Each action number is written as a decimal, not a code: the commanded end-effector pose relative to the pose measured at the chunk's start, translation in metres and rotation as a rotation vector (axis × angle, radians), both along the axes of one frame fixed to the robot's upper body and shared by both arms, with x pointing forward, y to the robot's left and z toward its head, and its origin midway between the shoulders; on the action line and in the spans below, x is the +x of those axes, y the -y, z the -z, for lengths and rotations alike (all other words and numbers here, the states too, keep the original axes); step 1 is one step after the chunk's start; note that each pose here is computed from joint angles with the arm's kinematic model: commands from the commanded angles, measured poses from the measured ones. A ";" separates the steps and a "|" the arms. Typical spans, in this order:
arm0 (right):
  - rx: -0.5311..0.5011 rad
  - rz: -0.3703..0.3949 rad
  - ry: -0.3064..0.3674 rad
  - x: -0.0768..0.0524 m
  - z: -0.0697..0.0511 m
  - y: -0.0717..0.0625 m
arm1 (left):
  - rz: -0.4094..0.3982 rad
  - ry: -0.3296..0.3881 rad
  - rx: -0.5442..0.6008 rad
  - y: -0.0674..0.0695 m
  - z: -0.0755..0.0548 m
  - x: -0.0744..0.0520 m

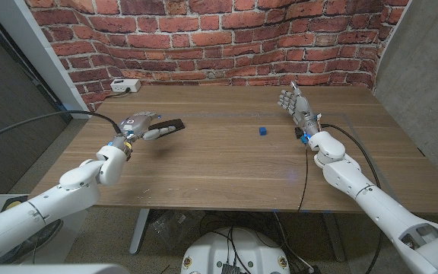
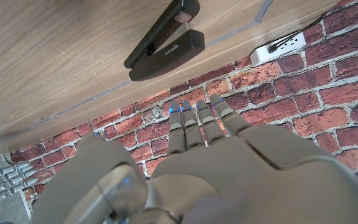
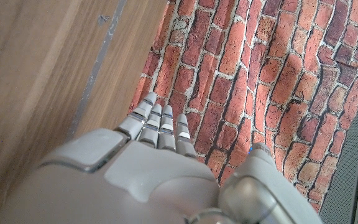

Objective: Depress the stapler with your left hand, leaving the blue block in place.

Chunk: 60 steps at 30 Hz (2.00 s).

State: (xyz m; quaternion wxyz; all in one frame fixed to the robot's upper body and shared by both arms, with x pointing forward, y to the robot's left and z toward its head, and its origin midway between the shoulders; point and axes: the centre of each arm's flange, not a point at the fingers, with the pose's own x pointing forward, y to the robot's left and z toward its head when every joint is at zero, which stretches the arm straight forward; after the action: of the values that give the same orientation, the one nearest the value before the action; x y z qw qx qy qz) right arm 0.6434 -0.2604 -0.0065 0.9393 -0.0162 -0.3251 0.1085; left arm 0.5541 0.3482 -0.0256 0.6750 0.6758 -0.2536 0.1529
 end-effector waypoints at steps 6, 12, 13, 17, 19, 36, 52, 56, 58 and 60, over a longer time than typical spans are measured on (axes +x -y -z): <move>-0.001 -0.002 -0.013 0.002 0.000 -0.003 | -0.011 -0.078 0.044 0.003 0.008 0.009; 0.005 0.000 -0.021 0.002 0.002 -0.003 | -0.012 -0.093 0.044 0.004 0.011 0.009; 0.004 0.001 -0.020 0.001 0.002 -0.003 | -0.013 -0.098 0.042 0.003 0.011 0.009; 0.006 0.002 -0.023 0.001 0.003 -0.004 | -0.017 -0.103 0.041 0.001 0.011 0.009; 0.007 0.002 -0.026 0.001 0.004 -0.004 | -0.020 -0.103 0.045 0.000 0.010 0.009; 0.000 0.007 -0.038 0.000 0.003 -0.006 | -0.037 -0.131 0.060 -0.001 0.017 0.018; 0.013 0.008 -0.037 0.001 -0.002 -0.009 | -0.020 -0.164 0.027 -0.001 0.025 0.024; 0.007 0.010 -0.036 0.000 -0.002 -0.009 | -0.008 -0.178 0.007 -0.002 0.029 0.026; 0.007 0.012 -0.036 -0.001 -0.002 -0.009 | -0.003 -0.187 0.003 -0.002 0.031 0.028; 0.010 0.013 -0.037 -0.001 -0.002 -0.009 | 0.000 -0.198 -0.003 -0.001 0.034 0.030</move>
State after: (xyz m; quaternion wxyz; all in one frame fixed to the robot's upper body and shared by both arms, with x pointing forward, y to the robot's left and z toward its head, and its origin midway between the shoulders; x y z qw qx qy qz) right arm 0.6439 -0.2533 -0.0064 0.9460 -0.0118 -0.3071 0.1030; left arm 0.5770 0.3501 -0.0486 0.6812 0.6979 -0.1952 0.1039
